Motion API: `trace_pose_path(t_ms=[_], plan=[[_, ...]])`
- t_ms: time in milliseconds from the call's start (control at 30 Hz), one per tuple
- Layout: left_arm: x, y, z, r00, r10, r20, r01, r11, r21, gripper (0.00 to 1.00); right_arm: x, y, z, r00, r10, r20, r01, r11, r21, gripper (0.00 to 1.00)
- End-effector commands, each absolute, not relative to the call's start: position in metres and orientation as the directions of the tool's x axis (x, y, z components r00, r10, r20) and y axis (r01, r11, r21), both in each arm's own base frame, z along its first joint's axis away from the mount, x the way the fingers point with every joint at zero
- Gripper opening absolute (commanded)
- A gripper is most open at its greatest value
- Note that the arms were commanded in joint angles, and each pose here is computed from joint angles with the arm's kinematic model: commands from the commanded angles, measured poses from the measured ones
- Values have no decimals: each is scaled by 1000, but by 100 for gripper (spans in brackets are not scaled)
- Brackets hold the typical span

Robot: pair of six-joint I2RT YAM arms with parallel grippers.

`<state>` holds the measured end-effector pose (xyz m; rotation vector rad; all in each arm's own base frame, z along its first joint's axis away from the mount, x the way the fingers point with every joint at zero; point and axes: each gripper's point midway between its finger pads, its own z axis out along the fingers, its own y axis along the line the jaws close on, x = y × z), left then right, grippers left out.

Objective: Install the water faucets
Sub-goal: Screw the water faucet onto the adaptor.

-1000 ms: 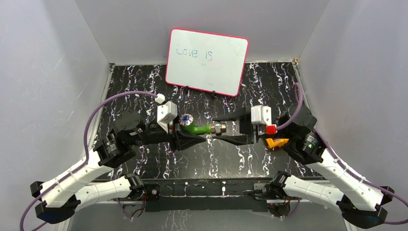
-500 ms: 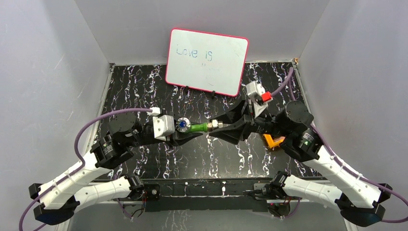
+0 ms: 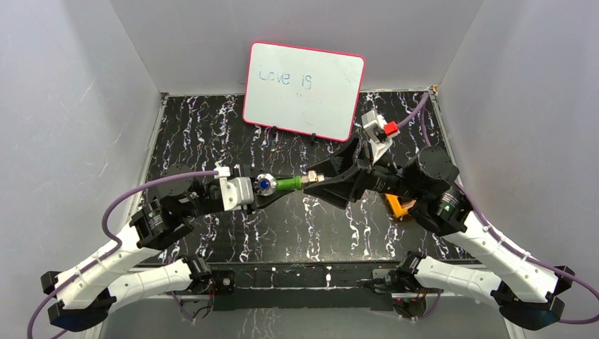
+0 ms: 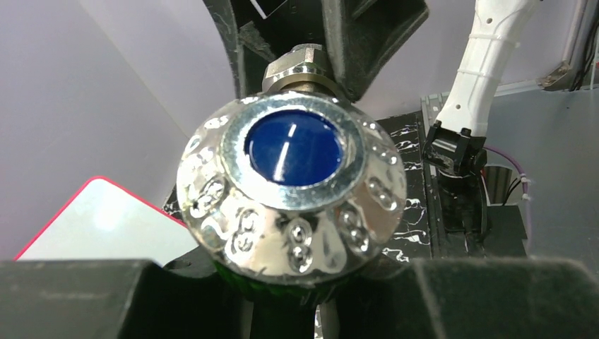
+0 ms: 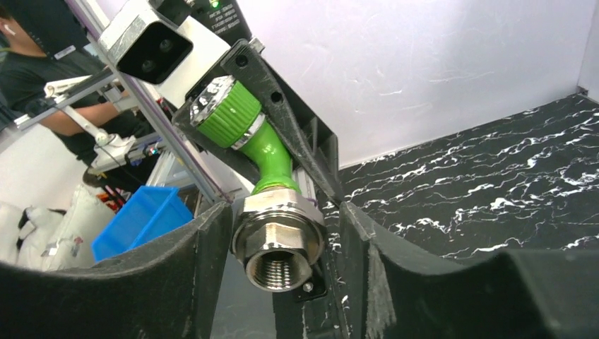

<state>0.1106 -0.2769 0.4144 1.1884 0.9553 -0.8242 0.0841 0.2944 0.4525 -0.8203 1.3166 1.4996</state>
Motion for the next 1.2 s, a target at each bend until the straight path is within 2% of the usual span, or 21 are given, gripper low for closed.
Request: trace_pose_path(t_ms=[0, 67, 167, 300, 400, 600, 700, 867, 1167], plan=[[99, -266, 455, 454, -158, -877, 881, 226, 415, 0, 85, 278, 498, -182, 409, -894, -976, 33, 214, 71], [98, -266, 454, 431, -165, -887, 892, 224, 392, 0, 83, 272, 509, -124, 451, -884, -986, 44, 161, 78], [96, -265, 454, 381, -180, -907, 914, 222, 340, 0, 80, 263, 520, -29, 501, -865, -995, 66, 71, 81], [96, -265, 452, 252, -208, -945, 953, 224, 205, 0, 69, 256, 525, 161, 508, -846, -987, 92, -133, 80], [90, -268, 452, 131, -223, -966, 978, 187, 89, 0, 64, 257, 517, 351, 435, -829, -935, 113, -336, 78], [77, -280, 443, -97, -208, -973, 990, 83, -116, 0, 60, 258, 499, 650, 314, -692, -748, 104, -656, 74], [75, -284, 438, -156, -185, -970, 984, 61, -170, 0, 55, 260, 490, 698, 302, -649, -693, 61, -718, 74], [74, -289, 434, -198, -166, -966, 977, 48, -209, 0, 51, 263, 476, 698, 254, -669, -684, -36, -728, 75], [75, -292, 433, -223, -160, -962, 971, 44, -233, 0, 63, 264, 453, 728, 157, -668, -668, -60, -742, 75]])
